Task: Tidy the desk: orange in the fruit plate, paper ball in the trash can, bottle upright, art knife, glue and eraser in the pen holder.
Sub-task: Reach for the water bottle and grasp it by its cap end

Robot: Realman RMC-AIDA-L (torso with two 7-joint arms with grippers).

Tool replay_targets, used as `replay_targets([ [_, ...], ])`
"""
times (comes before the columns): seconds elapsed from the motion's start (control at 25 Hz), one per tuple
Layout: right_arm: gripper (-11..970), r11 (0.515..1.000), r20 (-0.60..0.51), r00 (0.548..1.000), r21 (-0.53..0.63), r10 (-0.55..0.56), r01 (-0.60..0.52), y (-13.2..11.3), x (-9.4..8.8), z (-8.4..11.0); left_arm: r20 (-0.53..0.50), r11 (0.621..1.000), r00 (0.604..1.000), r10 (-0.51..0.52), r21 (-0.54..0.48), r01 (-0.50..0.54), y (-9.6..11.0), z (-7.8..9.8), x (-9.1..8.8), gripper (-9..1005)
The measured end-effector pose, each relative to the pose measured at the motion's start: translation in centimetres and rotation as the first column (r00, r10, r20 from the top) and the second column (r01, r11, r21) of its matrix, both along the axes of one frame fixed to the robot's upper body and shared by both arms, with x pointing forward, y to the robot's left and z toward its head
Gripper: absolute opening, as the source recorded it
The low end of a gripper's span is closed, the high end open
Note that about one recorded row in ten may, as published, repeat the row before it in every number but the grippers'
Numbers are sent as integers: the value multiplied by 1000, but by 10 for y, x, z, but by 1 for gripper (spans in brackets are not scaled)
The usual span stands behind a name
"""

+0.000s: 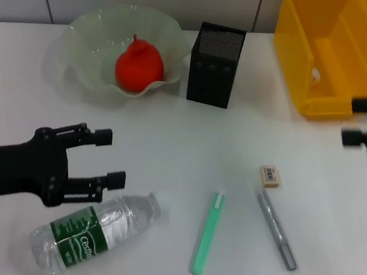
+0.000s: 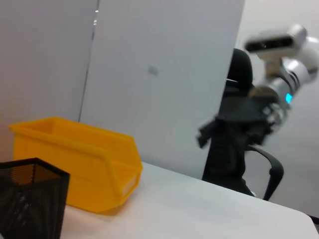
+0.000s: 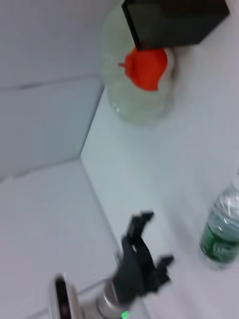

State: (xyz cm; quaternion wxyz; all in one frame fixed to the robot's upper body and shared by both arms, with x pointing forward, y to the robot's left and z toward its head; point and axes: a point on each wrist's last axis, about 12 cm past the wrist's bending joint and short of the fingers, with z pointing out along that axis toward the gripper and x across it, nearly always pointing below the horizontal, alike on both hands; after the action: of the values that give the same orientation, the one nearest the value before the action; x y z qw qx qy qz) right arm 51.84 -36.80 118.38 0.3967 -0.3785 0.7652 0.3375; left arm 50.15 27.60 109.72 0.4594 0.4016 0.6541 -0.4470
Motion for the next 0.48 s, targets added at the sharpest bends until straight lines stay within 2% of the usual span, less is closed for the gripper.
replay_targets([
  [0.24,814,997,54,998,65,39,-42,-18,-22,-40,-56,999,998,15,35,-13,-5,9,14,832],
  [0.48,814,987,116,988,109,106,-119,-25,-49,-57,-123,992,992,19,129,-3,-19,25,28,831],
])
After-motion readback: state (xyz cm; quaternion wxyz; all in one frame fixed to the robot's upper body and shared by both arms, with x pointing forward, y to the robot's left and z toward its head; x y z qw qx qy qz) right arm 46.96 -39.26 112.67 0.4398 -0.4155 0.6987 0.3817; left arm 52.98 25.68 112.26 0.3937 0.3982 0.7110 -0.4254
